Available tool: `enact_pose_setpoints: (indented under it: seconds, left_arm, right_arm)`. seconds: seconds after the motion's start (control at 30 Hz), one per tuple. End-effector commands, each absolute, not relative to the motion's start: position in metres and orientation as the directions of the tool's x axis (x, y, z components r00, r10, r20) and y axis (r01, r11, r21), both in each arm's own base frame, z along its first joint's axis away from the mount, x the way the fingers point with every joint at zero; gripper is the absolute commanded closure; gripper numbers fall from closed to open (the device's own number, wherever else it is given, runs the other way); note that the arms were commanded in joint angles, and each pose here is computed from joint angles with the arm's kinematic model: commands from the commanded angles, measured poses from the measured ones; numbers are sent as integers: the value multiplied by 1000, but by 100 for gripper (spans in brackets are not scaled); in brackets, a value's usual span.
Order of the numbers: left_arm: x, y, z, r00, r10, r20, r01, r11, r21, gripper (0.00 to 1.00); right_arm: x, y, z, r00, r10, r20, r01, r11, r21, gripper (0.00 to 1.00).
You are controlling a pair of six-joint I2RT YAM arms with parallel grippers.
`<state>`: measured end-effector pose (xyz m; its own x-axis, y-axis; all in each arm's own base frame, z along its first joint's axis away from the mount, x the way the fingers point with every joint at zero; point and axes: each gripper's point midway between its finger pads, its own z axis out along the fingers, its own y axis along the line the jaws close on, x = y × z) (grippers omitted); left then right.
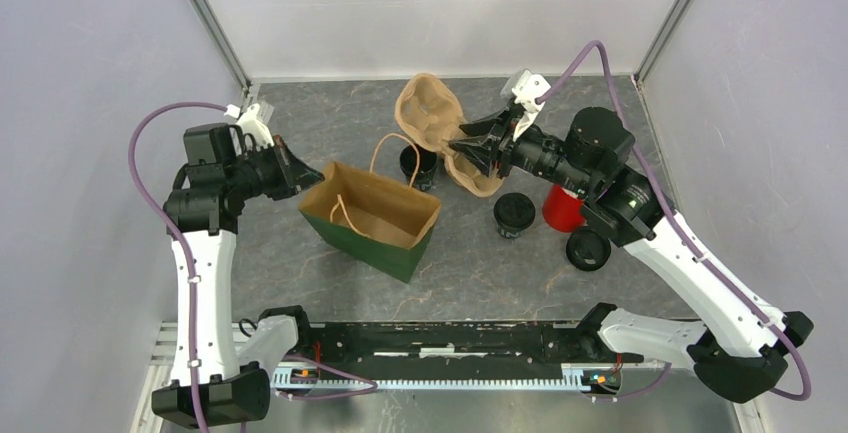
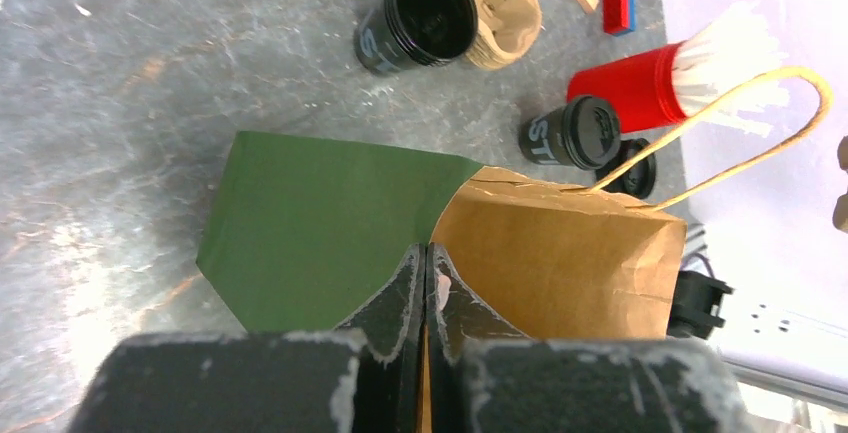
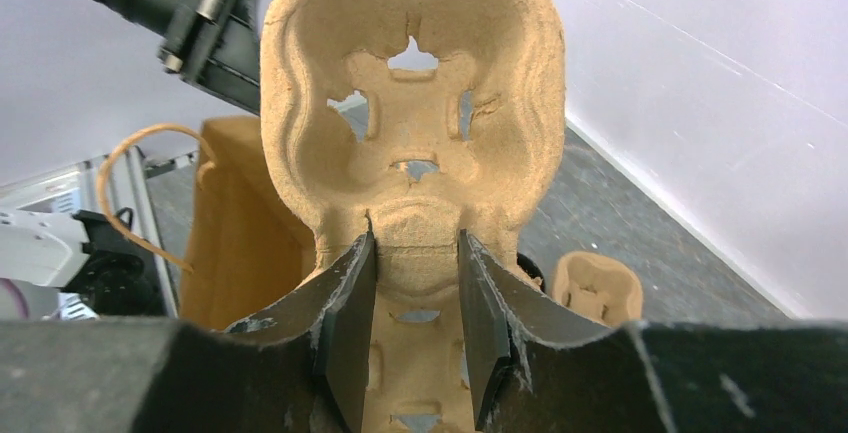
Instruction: Pack the takeout coffee
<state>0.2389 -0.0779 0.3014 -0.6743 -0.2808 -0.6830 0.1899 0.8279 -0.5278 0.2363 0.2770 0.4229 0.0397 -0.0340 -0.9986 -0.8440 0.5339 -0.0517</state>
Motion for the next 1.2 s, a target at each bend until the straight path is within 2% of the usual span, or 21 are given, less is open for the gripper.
enact_pose_setpoints:
  seconds: [0.0, 0.2, 0.3, 0.57, 0.87, 1.17]
  left_arm:
    - [239, -96, 312, -677, -359, -643, 210, 743, -636, 97]
    - [240, -106, 310, -689, -419, -591, 180, 691, -700, 95]
    - [239, -117, 310, -692, -432, -579, 186, 668, -720, 91]
    - [242, -104, 293, -688, -375, -621, 145, 768, -624, 73]
    - [240, -89, 291, -669, -331, -665, 128, 831, -542, 48]
    - [245, -78, 272, -676, -267, -687, 126, 876, -465, 41]
  right_arm:
    - [221, 292, 449, 65, 78, -995, -892, 451, -23, 60]
    - [207, 309, 459, 41, 147, -988, -926, 377, 17, 61]
    - [200, 321, 455, 15, 162, -987, -940, 340, 41, 61]
    - [204, 350, 425, -4, 89, -996, -944, 328, 33, 61]
    - [211, 369, 399, -27, 28, -999, -944, 329, 34, 61]
    - [225, 384, 377, -2, -40, -999, -936, 353, -12, 61]
